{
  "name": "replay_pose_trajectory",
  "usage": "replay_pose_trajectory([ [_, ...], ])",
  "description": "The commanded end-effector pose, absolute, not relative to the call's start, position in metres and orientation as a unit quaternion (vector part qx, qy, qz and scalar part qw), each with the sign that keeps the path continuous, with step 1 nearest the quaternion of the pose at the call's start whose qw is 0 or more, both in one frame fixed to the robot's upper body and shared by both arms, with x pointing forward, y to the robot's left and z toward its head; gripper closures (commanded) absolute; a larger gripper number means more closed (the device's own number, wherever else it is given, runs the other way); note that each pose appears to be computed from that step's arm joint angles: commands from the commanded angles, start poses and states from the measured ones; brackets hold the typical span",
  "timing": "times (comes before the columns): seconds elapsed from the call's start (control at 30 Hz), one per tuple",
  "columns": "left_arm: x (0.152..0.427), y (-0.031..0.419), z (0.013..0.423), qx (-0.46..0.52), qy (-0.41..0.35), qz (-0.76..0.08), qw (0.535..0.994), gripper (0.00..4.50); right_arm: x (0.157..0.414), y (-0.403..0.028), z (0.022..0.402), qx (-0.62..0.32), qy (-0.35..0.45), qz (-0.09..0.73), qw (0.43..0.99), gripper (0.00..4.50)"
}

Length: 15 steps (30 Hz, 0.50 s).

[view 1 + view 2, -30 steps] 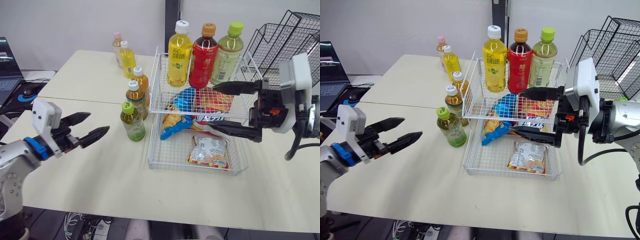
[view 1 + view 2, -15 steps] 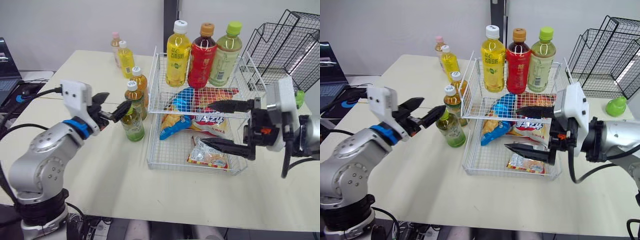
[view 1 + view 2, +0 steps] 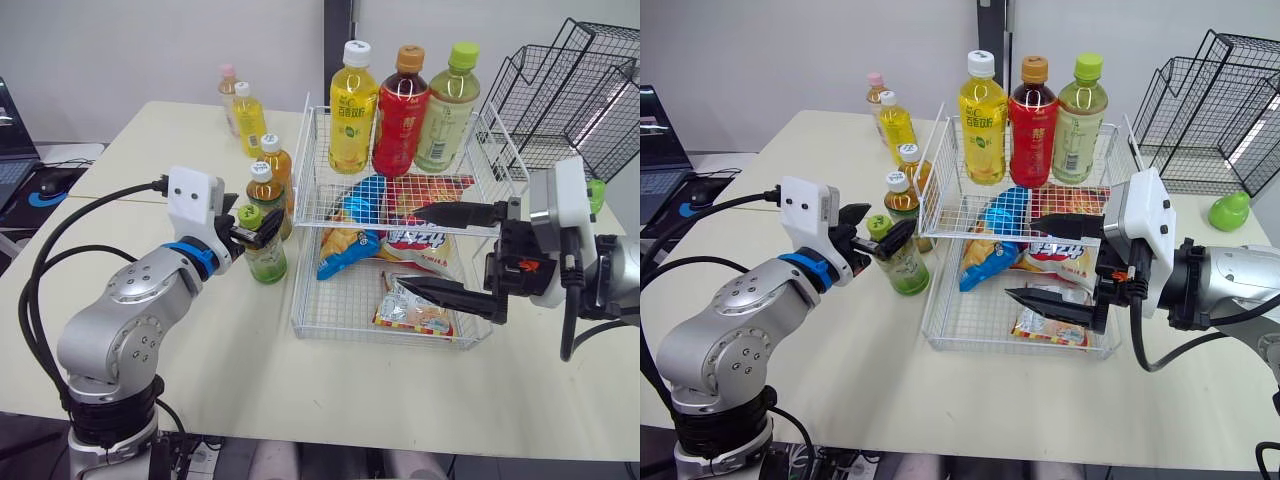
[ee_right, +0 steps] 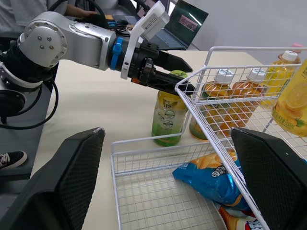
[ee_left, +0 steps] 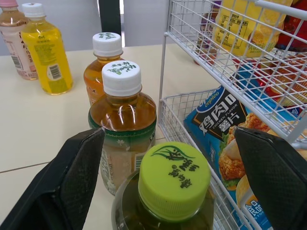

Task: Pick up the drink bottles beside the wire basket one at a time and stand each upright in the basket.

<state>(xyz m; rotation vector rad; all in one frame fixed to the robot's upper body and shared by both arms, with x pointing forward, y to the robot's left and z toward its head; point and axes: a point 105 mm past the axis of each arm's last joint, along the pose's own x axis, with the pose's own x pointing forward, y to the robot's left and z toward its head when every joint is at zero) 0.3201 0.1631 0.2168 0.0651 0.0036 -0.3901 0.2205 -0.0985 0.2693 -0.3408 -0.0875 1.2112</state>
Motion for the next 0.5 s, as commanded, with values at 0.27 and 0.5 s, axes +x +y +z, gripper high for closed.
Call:
replay_pose_trajectory([
  [0.27,0.311,0.167,0.216,0.037,-0.005,-0.177,0.984,3.04,0.216,-0.101,0.283,-0.17,-0.071,0.554,0.812,0.0],
  [0.5,0.302,0.179,0.242,0.084,-0.036,-0.227,0.97,3.13,0.22,-0.111,0.293,-0.176,-0.086,0.531,0.824,0.0],
])
